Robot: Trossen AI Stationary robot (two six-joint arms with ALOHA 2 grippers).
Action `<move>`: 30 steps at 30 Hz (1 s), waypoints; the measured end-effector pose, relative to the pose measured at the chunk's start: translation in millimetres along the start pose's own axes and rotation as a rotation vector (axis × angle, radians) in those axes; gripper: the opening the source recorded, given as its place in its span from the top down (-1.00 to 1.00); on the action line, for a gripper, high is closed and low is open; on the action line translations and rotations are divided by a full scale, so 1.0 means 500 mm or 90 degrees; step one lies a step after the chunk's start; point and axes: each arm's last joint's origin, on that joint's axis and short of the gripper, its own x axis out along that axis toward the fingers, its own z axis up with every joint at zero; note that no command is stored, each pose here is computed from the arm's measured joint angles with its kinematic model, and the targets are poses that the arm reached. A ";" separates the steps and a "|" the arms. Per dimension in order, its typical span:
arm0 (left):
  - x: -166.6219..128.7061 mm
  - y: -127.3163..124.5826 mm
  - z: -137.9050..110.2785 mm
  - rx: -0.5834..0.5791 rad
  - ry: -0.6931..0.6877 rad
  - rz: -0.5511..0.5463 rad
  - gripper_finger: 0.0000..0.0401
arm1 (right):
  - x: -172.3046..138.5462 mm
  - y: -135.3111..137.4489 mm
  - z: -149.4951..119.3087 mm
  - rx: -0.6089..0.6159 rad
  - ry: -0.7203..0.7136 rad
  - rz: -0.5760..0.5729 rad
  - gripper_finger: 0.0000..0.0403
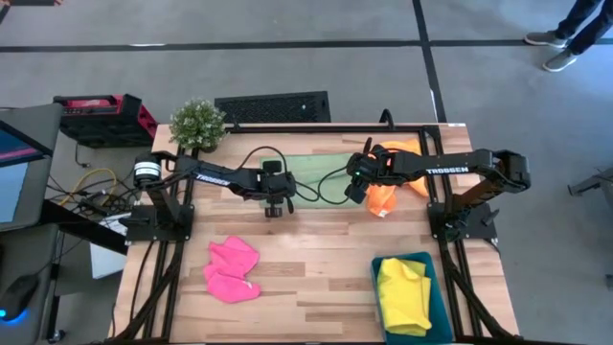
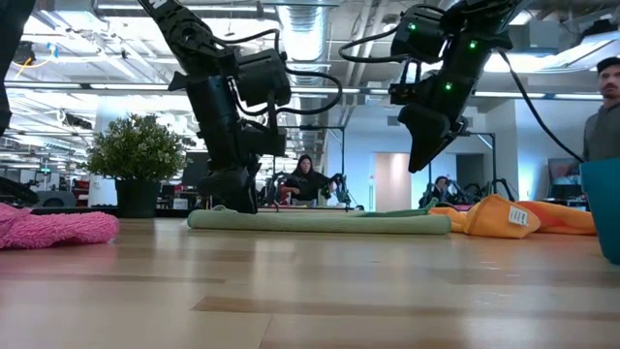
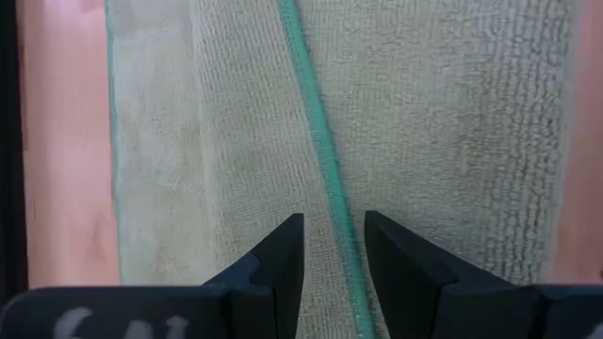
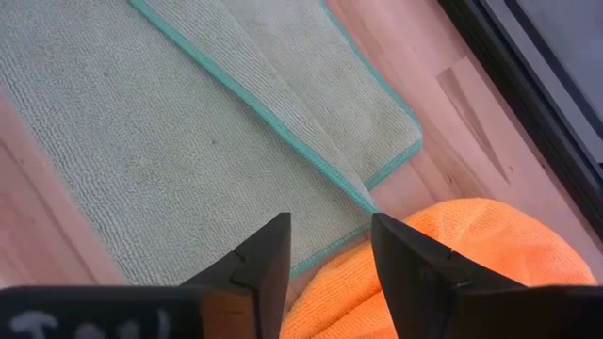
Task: Fold microfiber towels
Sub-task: Fold the green microfiber towel
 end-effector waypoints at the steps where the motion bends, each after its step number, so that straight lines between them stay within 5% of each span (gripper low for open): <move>1: 0.000 0.000 0.000 0.000 0.000 0.000 0.47 | 0.000 0.000 0.000 0.000 0.000 0.000 0.15; 16: 0.020 0.009 -0.010 -0.006 0.030 0.020 0.47 | 0.000 0.000 0.000 0.000 -0.001 0.000 0.16; 30: 0.033 0.023 0.008 0.032 0.036 0.118 0.47 | 0.000 0.000 0.001 0.002 -0.003 0.000 0.16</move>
